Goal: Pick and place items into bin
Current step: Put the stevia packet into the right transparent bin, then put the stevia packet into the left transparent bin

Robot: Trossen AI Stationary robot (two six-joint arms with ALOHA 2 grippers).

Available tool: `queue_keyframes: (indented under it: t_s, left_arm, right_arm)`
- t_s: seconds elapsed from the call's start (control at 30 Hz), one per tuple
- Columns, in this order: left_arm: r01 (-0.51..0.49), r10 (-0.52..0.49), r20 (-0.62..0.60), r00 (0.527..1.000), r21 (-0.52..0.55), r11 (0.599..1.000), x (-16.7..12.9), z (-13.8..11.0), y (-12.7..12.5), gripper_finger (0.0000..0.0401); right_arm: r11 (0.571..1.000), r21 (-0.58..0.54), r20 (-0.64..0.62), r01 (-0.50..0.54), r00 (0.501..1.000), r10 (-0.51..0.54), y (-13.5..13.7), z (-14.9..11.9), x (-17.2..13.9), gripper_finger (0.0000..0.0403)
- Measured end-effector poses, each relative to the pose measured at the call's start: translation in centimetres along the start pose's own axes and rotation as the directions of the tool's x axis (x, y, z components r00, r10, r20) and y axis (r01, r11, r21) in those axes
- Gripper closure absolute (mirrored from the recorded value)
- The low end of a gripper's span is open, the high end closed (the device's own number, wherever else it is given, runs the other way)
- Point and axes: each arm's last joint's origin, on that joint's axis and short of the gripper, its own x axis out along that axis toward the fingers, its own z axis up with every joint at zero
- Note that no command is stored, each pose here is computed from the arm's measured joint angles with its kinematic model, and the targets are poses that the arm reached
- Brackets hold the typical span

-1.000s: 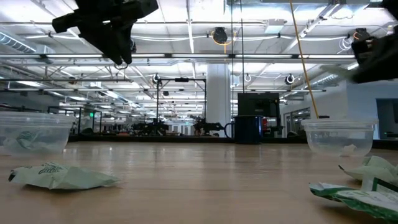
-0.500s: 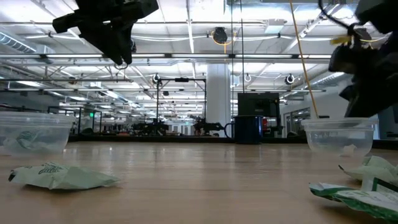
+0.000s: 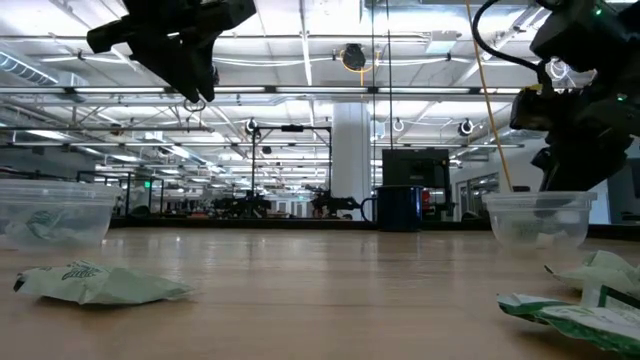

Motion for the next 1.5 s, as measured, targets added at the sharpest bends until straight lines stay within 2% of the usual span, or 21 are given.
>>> queue_keyframes:
  t_s: [0.2, 0.4, 0.57, 0.67, 0.73, 0.8, 0.87, 0.97, 1.03, 1.07, 1.13, 1.27, 1.5]
  left_arm:
    - [0.0, 0.0, 0.0, 1.0, 0.0, 1.0, 0.0, 0.0, 0.0, 0.0299]
    - [0.007, -0.007, -0.005, 1.0, -0.004, 1.0, 0.0, 0.0, -0.1, 0.0299]
    - [0.059, -0.053, -0.067, 0.996, 0.087, 0.994, 0.0, -0.2, -0.7, 0.0299]
    - [0.14, -0.127, -0.083, 0.988, 0.181, 0.974, -0.3, -0.4, -1.5, 0.0299]
    - [0.235, -0.21, -0.12, 0.97, 0.256, 0.938, -0.6, -0.6, -2.4, 0.0299]
    - [0.365, -0.318, -0.188, 0.929, 0.334, 0.869, -1.2, -0.9, -3.4, 0.0299]
    - [0.516, -0.438, -0.275, 0.856, 0.395, 0.76, -2.1, -1.5, -4.5, 0.0299]
    - [0.701, -0.588, -0.382, 0.713, 0.407, 0.585, -4.0, -2.5, -5.6, 0.0299]
    - [0.77, -0.645, -0.422, 0.637, 0.386, 0.508, -5.3, -3.4, -6.0, 0.0299]
    - [0.783, -0.655, -0.432, 0.62, 0.388, 0.486, -5.9, -3.9, -6.0, 0.0299]
    - [0.786, -0.647, -0.45, 0.615, 0.406, 0.465, -6.5, -5.4, -6.0, 0.0299]
    - [0.758, -0.586, -0.483, 0.65, 0.459, 0.463, -6.2, -9.1, -6.6, 0.0299]
    - [0.689, -0.472, -0.503, 0.724, 0.569, 0.45, -3.0, -13.8, -8.3, 0.0299]
  right_arm:
    - [0.991, -0.041, 0.046, -0.125, 0.991, 0.127, 0.9, 1.6, -1.1, 0.0308]
    - [0.964, -0.185, 0.176, -0.192, 0.958, 0.225, 2.7, 4.8, -4.3, 0.0303]
    - [0.898, -0.381, 0.182, -0.219, 0.935, 0.305, 4.4, 4.8, -5.3, 0.0303]
    - [0.866, -0.441, 0.171, -0.236, 0.925, 0.339, 5.2, 4.5, -5.4, 0.0303]
    - [0.854, -0.456, 0.171, -0.251, 0.917, 0.36, 5.7, 4.4, -5.4, 0.0303]
    - [0.848, -0.459, 0.179, -0.266, 0.907, 0.382, 6.1, 4.4, -5.4, 0.0303]
    - [0.842, -0.464, 0.186, -0.276, 0.899, 0.397, 6.4, 4.4, -5.5, 0.0303]
    - [0.839, -0.467, 0.196, -0.28, 0.892, 0.407, 6.6, 4.4, -5.5, 0.0303]
    - [0.84, -0.466, 0.204, -0.28, 0.889, 0.409, 6.6, 4.5, -5.5, 0.0303]
    - [0.84, -0.466, 0.202, -0.279, 0.89, 0.408, 6.6, 4.5, -5.5, 0.0303]
    - [0.84, -0.466, 0.201, -0.279, 0.891, 0.407, 6.6, 4.5, -5.5, 0.0303]
    - [0.839, -0.466, 0.202, -0.279, 0.891, 0.408, 6.6, 4.5, -5.5, 0.0303]
    - [0.822, -0.505, 0.202, -0.262, 0.891, 0.407, 6.6, 4.5, -5.5, 0.0303]
